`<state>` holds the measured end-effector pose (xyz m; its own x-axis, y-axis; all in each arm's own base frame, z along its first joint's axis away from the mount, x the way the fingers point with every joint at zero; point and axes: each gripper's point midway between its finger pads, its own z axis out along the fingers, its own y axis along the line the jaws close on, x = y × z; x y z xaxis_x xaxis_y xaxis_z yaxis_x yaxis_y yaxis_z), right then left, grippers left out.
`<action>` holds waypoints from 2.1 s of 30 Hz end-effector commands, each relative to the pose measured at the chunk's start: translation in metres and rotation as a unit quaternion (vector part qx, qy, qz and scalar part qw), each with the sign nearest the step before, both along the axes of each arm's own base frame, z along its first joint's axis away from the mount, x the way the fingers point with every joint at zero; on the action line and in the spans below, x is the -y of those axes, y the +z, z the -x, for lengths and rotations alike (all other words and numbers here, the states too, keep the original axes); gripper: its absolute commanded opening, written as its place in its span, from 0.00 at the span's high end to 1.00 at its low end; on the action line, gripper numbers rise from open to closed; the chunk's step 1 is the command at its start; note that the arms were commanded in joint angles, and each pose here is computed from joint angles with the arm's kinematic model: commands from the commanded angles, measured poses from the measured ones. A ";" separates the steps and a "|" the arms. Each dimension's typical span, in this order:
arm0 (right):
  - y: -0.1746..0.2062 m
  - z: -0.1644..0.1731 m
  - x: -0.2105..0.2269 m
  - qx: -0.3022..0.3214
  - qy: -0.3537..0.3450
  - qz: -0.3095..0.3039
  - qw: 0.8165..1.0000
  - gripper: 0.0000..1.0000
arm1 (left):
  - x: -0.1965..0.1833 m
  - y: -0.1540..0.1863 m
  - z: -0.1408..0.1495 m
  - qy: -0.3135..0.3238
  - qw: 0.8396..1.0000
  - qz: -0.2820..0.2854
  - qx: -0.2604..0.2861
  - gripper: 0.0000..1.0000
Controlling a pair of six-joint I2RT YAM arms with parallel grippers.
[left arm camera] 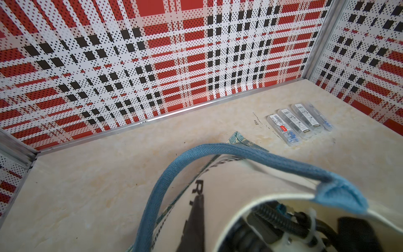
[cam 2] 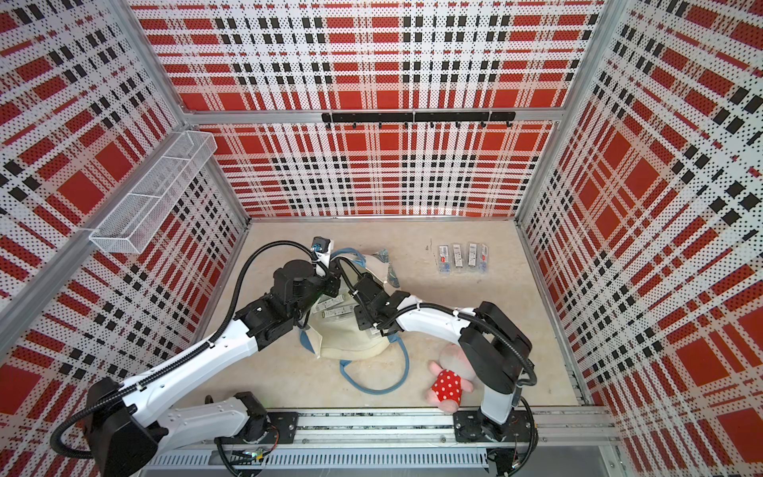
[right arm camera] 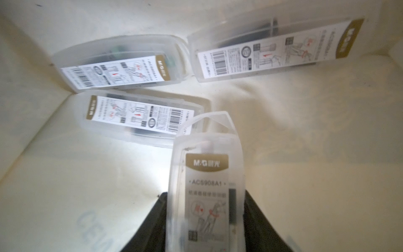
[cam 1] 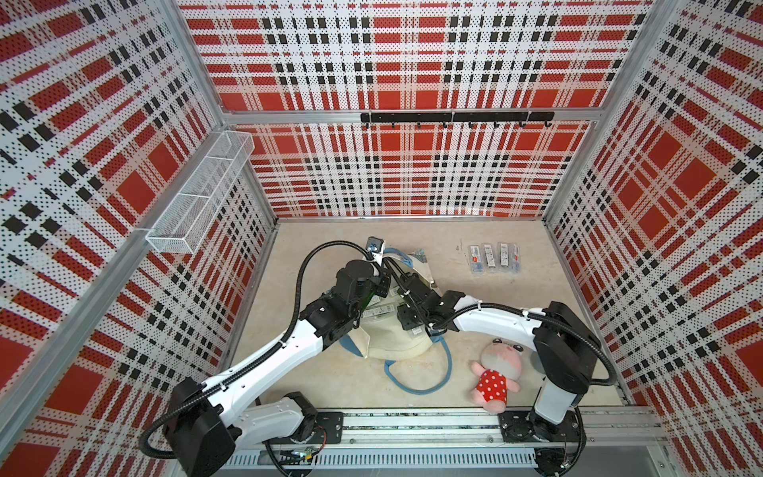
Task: Take out the compass set from the canvas bag
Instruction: Pick up the compass set from the canvas bag, then place the compass set at the center of the board.
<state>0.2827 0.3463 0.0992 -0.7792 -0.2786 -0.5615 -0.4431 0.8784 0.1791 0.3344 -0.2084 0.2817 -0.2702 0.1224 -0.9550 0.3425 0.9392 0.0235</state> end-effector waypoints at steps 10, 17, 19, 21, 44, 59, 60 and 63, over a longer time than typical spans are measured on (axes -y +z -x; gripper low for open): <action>0.084 0.039 0.006 0.039 0.075 -0.069 0.994 0.69 | 0.003 0.020 -0.002 -0.009 0.999 0.029 0.024 1.00; 0.161 0.049 0.022 0.096 0.070 -0.118 0.986 0.69 | 0.002 0.020 -0.006 -0.008 0.999 0.034 0.023 1.00; 0.188 0.040 0.040 0.139 0.046 -0.107 0.983 0.68 | 0.002 0.020 -0.007 -0.007 0.999 0.034 0.022 1.00; 0.205 0.021 0.070 0.168 0.007 -0.093 0.981 0.68 | 0.002 0.020 -0.007 -0.008 0.999 0.035 0.022 1.00; -0.049 -0.109 0.260 -0.011 -0.201 0.038 0.979 0.62 | 0.009 0.023 -0.003 -0.036 0.999 0.035 0.020 1.00; -0.067 -0.122 0.274 -0.020 -0.225 0.055 0.973 0.38 | 0.010 0.024 0.000 -0.042 0.998 0.039 0.022 1.00; -0.064 -0.122 0.273 -0.019 -0.224 0.054 0.973 0.36 | 0.010 0.024 0.000 -0.042 0.998 0.039 0.022 1.00; -0.044 -0.118 0.272 -0.009 -0.211 0.052 0.976 0.37 | 0.009 0.025 0.000 -0.041 0.998 0.038 0.024 1.00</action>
